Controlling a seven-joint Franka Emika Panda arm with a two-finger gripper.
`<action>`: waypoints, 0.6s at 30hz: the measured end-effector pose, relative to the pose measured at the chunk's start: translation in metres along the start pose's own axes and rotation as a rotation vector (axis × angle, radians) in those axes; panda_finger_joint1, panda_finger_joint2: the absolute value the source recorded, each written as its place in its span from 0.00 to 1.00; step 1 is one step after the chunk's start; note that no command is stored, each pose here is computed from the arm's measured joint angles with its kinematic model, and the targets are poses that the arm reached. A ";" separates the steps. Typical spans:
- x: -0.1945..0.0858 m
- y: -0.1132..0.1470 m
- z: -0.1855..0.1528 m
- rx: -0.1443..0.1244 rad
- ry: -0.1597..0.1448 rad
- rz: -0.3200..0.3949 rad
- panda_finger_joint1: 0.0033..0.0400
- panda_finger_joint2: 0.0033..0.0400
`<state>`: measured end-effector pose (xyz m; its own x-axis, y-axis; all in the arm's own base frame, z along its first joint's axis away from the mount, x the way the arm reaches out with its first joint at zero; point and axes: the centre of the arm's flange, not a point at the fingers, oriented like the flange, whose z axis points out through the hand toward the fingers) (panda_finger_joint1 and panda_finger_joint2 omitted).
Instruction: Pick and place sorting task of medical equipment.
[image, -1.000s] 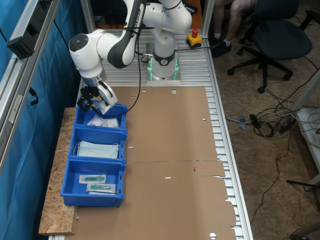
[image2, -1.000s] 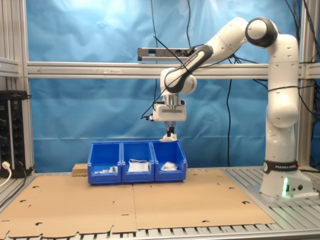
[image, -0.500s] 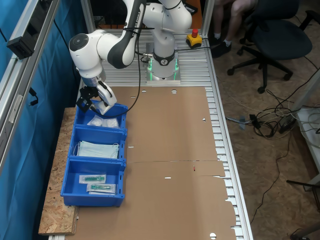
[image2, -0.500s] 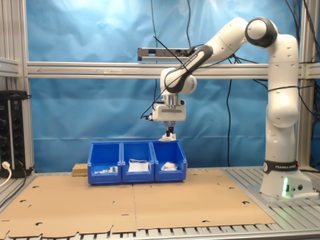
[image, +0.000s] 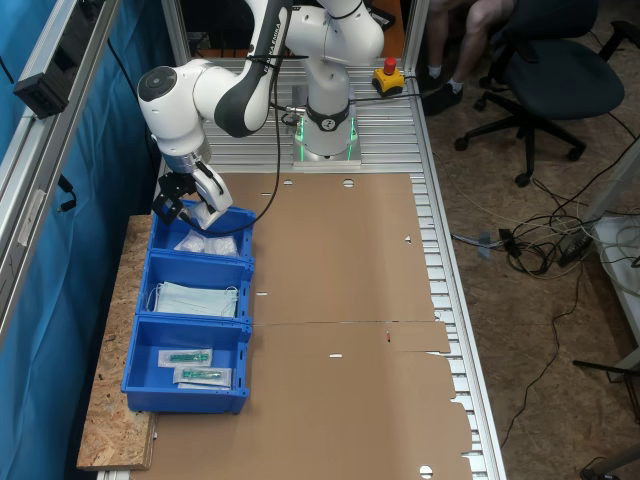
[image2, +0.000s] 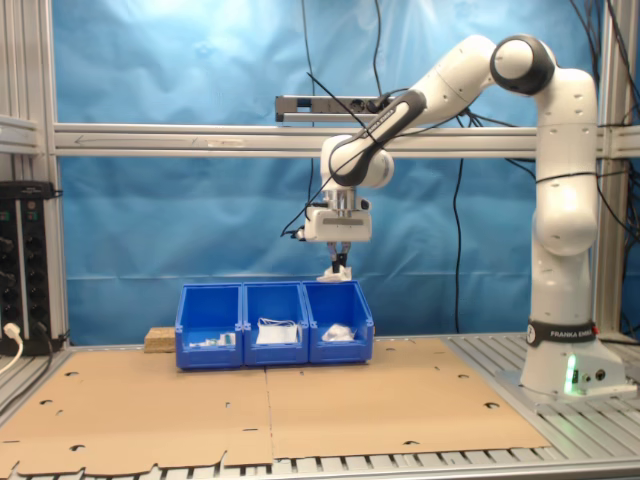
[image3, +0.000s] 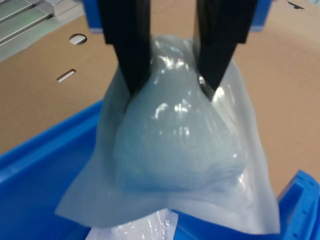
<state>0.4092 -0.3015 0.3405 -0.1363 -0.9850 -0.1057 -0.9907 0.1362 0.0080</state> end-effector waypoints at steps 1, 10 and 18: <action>0.000 0.000 0.000 0.000 0.000 0.000 0.08 0.08; 0.002 0.001 -0.001 0.004 0.002 0.004 0.51 0.51; 0.003 0.001 -0.001 0.007 0.004 0.005 0.78 0.78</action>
<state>0.4083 -0.3041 0.3411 -0.1411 -0.9848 -0.1015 -0.9899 0.1417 0.0016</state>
